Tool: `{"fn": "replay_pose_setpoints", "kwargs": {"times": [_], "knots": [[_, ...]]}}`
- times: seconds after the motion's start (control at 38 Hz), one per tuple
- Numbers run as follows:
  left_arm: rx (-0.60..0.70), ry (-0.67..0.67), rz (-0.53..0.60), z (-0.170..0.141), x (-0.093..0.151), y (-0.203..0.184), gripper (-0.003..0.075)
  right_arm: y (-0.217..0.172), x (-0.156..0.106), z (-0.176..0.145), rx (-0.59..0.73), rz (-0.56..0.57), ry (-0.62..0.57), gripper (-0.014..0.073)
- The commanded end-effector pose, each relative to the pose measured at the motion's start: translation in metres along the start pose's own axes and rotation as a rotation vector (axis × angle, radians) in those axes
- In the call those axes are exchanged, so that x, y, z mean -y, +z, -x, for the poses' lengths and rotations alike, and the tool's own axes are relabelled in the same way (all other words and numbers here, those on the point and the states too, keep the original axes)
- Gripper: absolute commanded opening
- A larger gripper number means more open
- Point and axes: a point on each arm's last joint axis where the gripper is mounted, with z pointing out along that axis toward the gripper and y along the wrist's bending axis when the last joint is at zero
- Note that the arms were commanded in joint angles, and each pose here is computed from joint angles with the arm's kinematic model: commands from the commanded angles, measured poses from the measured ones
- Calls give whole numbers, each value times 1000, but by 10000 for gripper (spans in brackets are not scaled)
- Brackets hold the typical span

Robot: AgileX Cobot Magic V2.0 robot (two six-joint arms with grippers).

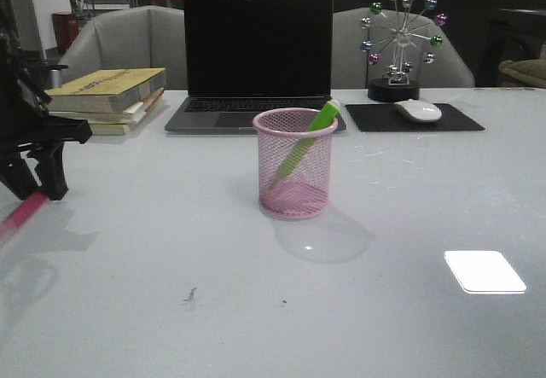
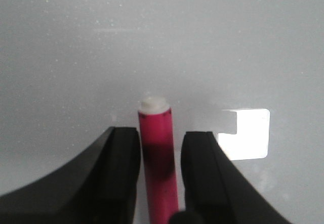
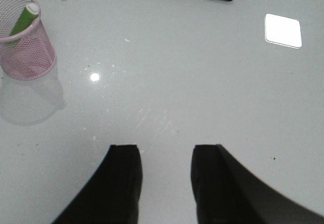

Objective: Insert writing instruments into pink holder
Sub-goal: 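Lower the left gripper and grasp the pink marker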

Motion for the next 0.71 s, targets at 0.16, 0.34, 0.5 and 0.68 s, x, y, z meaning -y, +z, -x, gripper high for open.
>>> {"fn": "replay_pose_setpoints", "kwargs": {"times": [0.16,0.34,0.5,0.68], "knots": [[48,1,-14,7,5,-20,88,-8,2,13,104,-11,-15,371],[49,0,-16,8,6,-21,99,-8,2,13,104,-11,-15,371],[115,29,-29,17,17,-40,99,-8,2,13,104,-11,-15,371],[361,117,-48,36,48,-94,99,-8,2,13,104,-11,-15,371]]}}
